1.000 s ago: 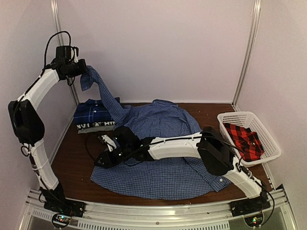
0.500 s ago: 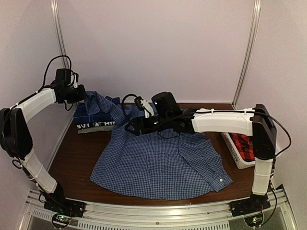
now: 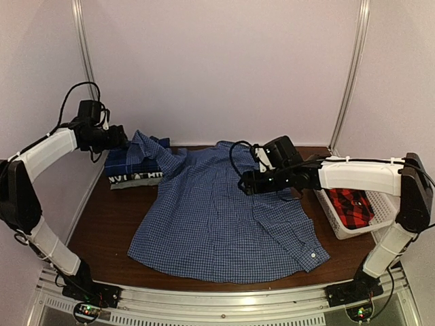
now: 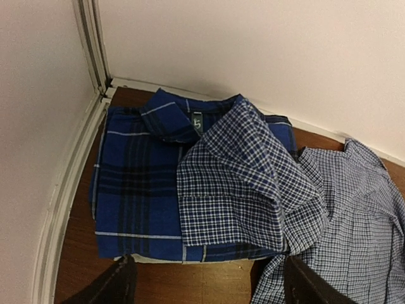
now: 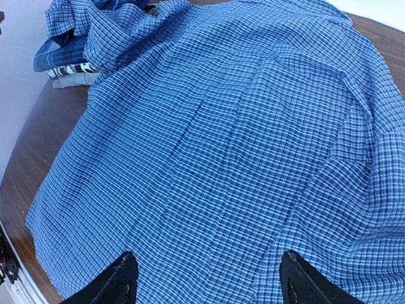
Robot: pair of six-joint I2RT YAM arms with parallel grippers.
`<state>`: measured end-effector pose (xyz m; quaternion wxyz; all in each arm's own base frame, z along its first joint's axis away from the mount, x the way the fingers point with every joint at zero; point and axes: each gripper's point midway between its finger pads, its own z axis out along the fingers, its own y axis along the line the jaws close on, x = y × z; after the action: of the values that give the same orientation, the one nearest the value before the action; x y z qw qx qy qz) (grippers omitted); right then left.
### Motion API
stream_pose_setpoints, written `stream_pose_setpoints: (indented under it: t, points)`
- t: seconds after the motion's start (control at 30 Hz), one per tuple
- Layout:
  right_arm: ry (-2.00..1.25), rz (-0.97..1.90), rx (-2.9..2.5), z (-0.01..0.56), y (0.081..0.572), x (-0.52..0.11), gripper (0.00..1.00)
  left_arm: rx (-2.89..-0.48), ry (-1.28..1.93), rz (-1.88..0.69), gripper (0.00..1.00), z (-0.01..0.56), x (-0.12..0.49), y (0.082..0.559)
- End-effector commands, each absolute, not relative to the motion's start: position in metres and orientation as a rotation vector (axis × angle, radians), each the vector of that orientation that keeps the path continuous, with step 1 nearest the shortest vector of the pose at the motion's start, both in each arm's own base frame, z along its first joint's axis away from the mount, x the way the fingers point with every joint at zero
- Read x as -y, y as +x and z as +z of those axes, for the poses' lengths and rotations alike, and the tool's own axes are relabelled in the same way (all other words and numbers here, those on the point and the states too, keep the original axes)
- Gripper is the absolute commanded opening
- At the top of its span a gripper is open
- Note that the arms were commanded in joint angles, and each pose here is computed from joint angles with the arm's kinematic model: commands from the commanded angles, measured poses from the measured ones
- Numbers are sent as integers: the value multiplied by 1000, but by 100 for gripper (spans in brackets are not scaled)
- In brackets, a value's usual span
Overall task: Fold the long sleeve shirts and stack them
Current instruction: Flatten out the crumpled shirt at the center of the board.
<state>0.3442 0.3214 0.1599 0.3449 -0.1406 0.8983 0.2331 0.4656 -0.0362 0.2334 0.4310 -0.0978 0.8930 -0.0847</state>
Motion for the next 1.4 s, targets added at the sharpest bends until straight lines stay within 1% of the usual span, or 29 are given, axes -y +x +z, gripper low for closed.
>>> stream_pose_setpoints:
  t: [0.0,0.07,0.13,0.23,0.37,0.47,0.63,0.73,0.87,1.0,1.17,1.27,1.37]
  points:
    - [-335,388,-2399,139,339,-269,79,-2129,-178,-118,85,287,53,451]
    - [-328,373,-2416,132,338,-259,79,-2132,-148,-119,87,292,66,446]
    - [-344,370,-2438,125,334,-256,79,-2143,-110,-187,87,291,88,440]
    - [-366,370,-2488,113,324,-254,77,-2175,-3,-312,86,278,141,430]
    - [-353,289,-2531,98,313,-236,76,-2241,135,-460,86,245,215,415]
    - [-342,281,-2552,94,303,-229,76,-2297,226,-609,86,214,265,399]
    - [-386,320,-2557,87,281,-244,75,-2389,321,-776,86,161,320,374]
    - [-424,316,-2572,75,275,-255,72,-2451,307,-785,85,126,327,367]
    - [-446,314,-2577,66,276,-263,69,-2512,250,-748,86,92,317,361]
    - [-456,244,-2595,48,279,-258,67,-2571,215,-688,86,67,302,349]
    - [-462,197,-2614,35,279,-254,63,-2610,197,-587,86,52,283,341]
    - [-462,187,-2621,32,278,-252,59,-2630,188,-540,86,45,272,336]
    - [-460,161,-2629,29,278,-249,49,-2656,177,-503,86,36,262,331]
